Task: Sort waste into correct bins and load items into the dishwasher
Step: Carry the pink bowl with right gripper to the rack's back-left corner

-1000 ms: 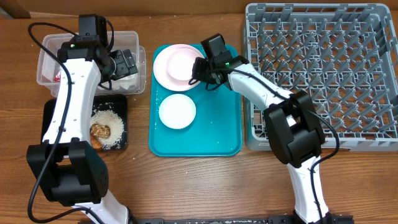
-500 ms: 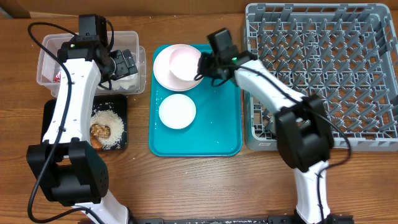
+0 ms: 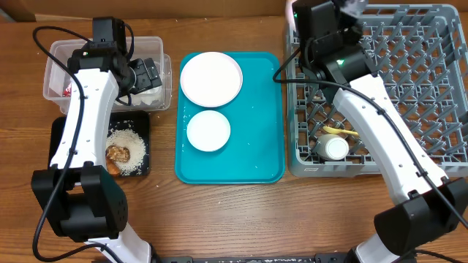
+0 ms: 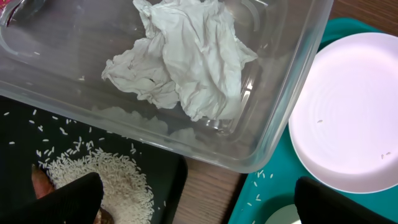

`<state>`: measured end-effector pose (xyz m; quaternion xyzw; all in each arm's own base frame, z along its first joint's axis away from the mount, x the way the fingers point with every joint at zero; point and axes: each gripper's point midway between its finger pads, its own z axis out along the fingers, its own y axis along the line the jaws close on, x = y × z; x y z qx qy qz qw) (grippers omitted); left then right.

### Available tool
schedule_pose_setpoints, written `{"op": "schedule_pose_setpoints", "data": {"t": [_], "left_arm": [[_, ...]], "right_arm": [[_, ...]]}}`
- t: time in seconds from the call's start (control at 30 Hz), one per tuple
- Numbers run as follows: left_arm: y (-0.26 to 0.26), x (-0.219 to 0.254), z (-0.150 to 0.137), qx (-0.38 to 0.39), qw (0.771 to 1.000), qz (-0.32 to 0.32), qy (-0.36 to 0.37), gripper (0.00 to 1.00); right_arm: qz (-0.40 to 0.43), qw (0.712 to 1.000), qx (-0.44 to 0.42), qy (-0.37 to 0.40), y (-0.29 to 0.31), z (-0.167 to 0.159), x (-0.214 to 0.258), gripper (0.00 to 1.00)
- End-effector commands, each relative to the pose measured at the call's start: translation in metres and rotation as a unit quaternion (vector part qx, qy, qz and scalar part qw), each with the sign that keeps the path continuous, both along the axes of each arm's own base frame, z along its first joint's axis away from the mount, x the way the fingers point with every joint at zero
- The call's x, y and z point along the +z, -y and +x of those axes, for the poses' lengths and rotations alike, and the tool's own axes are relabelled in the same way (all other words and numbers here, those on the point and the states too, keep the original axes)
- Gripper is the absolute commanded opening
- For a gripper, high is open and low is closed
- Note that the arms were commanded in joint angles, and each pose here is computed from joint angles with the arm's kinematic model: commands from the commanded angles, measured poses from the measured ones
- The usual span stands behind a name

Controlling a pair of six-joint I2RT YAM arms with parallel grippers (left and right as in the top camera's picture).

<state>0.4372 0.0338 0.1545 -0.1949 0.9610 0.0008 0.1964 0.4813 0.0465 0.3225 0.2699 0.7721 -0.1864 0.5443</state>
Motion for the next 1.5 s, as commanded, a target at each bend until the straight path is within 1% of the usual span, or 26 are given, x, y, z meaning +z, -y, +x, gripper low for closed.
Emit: {"op": "schedule_pose_setpoints", "data": {"t": [0.0,0.07,0.1,0.23,0.4,0.5,0.73,0.8,0.9,1.1,1.23,1.33,1.47], "left_arm": [[-0.004,0.010,0.004,-0.003,1.000,0.010,0.013,1.00],[-0.004,0.010,0.004,-0.003,1.000,0.010,0.013,1.00],[-0.004,0.010,0.004,-0.003,1.000,0.010,0.013,1.00],[-0.004,0.010,0.004,-0.003,1.000,0.010,0.013,1.00],[-0.004,0.010,0.004,-0.003,1.000,0.010,0.013,1.00],[-0.004,0.010,0.004,-0.003,1.000,0.010,0.013,1.00],[-0.004,0.010,0.004,-0.003,1.000,0.010,0.013,1.00],[-0.004,0.010,0.004,-0.003,1.000,0.010,0.013,1.00],[-0.004,0.010,0.004,-0.003,1.000,0.010,0.013,1.00],[-0.004,0.010,0.004,-0.003,1.000,0.010,0.013,1.00],[-0.004,0.010,0.004,-0.003,1.000,0.010,0.013,1.00],[-0.004,0.010,0.004,-0.003,1.000,0.010,0.013,1.00],[-0.004,0.010,0.004,-0.003,1.000,0.010,0.013,1.00]], "right_arm": [[-0.122,0.987,-0.106,-0.012,0.035,-0.009,0.011,0.04],[-0.134,0.985,-0.109,-0.022,0.037,-0.002,0.004,0.04],[-0.149,0.982,-0.109,-0.035,0.040,0.007,-0.004,0.04],[-0.204,0.969,-0.116,-0.075,0.045,0.025,-0.020,0.04],[-0.269,0.948,-0.094,-0.142,0.037,0.050,-0.057,0.04],[-0.285,0.941,-0.087,-0.163,0.036,0.059,-0.078,0.04],[-0.291,0.937,-0.068,-0.184,0.035,0.078,-0.118,0.04],[-0.288,0.937,-0.048,-0.194,0.034,0.085,-0.137,0.04],[-0.287,0.936,-0.041,-0.198,0.032,0.089,-0.149,0.04],[-0.287,0.938,-0.039,-0.192,0.030,0.095,-0.158,0.04],[-0.284,0.941,-0.039,-0.179,0.029,0.098,-0.154,0.04],[-0.288,0.939,-0.029,-0.185,0.027,0.100,-0.155,0.06],[-0.294,0.934,-0.019,-0.200,0.022,0.097,-0.160,0.15]]}}
